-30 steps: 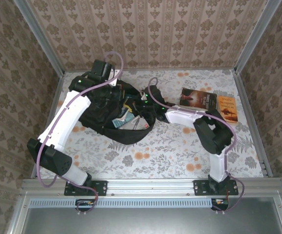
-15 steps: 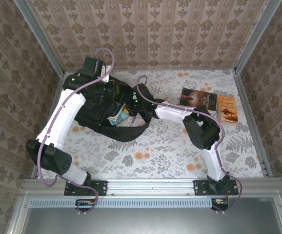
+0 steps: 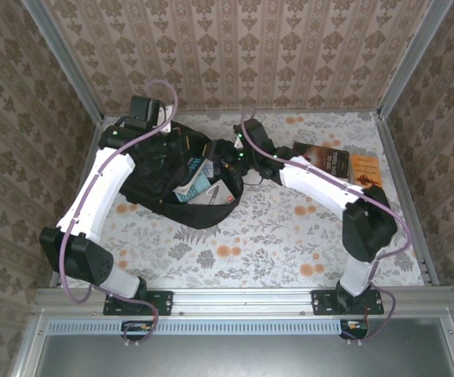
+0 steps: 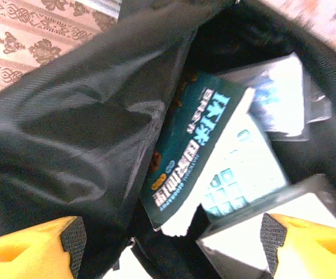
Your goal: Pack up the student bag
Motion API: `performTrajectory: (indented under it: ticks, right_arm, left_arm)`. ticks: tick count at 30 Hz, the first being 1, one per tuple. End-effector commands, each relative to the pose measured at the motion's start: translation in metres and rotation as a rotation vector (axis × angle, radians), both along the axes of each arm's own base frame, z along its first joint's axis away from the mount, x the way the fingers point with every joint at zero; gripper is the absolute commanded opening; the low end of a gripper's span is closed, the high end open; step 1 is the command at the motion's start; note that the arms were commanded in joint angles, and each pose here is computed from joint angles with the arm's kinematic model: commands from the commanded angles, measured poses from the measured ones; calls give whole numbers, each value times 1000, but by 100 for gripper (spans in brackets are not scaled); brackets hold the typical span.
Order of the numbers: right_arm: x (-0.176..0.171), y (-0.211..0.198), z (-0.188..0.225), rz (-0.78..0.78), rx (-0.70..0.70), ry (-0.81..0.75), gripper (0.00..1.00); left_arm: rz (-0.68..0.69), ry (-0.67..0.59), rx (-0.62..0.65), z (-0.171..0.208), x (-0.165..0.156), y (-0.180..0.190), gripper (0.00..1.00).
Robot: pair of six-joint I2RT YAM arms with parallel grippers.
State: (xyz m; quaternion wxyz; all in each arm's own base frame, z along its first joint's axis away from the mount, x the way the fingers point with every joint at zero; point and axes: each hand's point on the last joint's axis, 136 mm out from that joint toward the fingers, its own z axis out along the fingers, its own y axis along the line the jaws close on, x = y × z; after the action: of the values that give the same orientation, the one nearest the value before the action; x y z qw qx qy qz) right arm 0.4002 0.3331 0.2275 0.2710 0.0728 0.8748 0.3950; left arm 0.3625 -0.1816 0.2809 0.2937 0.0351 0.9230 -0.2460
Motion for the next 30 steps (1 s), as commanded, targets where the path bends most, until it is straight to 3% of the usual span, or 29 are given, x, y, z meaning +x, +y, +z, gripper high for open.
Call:
performTrajectory:
  ticks: [1, 8, 13, 18, 20, 24, 30]
  right_arm:
    - [0, -70, -16, -88, -242, -23, 81]
    - [17, -190, -38, -312, -454, 28, 81]
    - [24, -253, -61, -507, -616, 155, 81]
    - [24, -289, -96, -717, -447, 373, 77]
    - [22, -302, -112, -811, -331, 451, 73]
    - [17, -329, -135, -1004, -235, 571, 69]
    - [17, -355, -157, -1199, -136, 655, 76]
  left_arm:
    - [4, -50, -120, 16, 7, -14, 0]
    - [-43, 54, -115, -33, -1, -30, 13]
    - [-60, 71, -105, -48, -7, -34, 38]
    - [-57, 31, -79, -49, -14, -34, 53]
    - [-58, 1, -38, -49, -17, -33, 56]
    - [-103, -80, 60, -42, -29, -41, 65]
    - [-132, -135, 65, -28, -39, -46, 68]
